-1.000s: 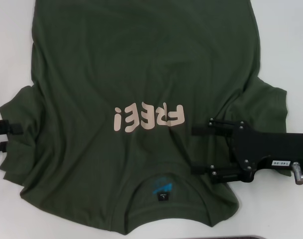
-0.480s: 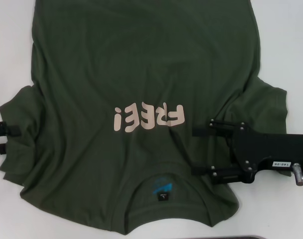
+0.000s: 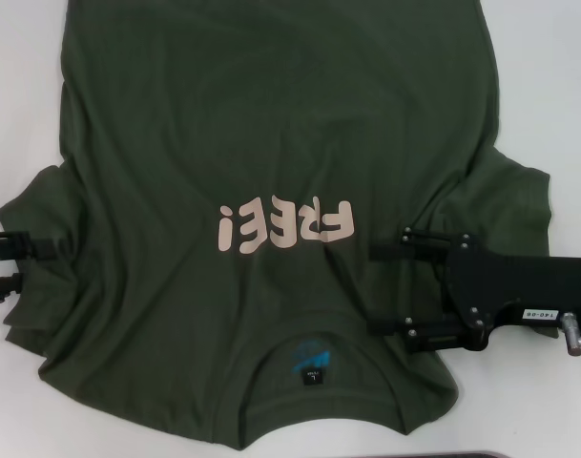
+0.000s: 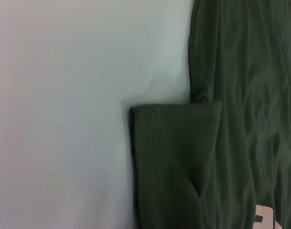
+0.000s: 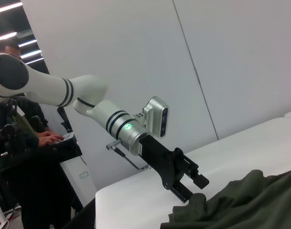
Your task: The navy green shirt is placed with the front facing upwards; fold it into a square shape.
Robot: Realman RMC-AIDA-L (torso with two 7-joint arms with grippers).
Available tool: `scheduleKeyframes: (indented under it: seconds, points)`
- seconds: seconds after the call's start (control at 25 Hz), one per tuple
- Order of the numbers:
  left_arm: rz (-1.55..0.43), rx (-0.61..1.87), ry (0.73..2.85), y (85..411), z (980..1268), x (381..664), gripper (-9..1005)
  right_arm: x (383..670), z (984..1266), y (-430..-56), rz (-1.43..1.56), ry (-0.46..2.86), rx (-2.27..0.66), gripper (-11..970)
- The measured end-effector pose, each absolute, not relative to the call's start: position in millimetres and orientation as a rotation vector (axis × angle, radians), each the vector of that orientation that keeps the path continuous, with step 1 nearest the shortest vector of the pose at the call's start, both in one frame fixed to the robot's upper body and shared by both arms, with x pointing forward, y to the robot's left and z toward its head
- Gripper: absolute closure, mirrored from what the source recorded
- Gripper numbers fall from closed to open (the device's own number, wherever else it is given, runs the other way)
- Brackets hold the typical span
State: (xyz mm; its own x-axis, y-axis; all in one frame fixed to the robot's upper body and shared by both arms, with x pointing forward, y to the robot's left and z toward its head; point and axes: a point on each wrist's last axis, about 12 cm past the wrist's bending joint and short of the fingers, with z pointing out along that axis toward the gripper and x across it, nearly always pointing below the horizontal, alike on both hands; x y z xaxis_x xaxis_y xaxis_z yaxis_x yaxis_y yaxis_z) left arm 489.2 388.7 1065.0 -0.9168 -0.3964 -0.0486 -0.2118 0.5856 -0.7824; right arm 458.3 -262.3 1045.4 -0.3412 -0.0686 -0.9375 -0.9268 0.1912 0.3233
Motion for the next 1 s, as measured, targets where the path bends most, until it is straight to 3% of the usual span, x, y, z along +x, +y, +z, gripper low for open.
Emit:
scheduleKeyframes:
  seconds: [0.2, 0.88, 0.96, 1.0]
  points:
    - [-1.223, -0.503, 2.626, 388.2, 1063.0, 488.2, 354, 458.5, 1045.7, -262.3, 1.264, 1.610, -0.964, 45]
    - [-1.201, -0.384, 2.721, 381.9, 1067.1, 491.1, 736, 459.3, 1046.7, -264.1, 1.256, 1.607, -0.955, 45]
    - [-1.203, -0.380, 2.720, 382.2, 1067.9, 491.0, 957, 459.2, 1046.6, -264.4, 1.255, 1.607, -0.953, 45]
    - [-1.205, -0.380, 2.715, 382.7, 1068.7, 491.0, 959, 459.1, 1046.6, -264.4, 1.255, 1.607, -0.953, 45]
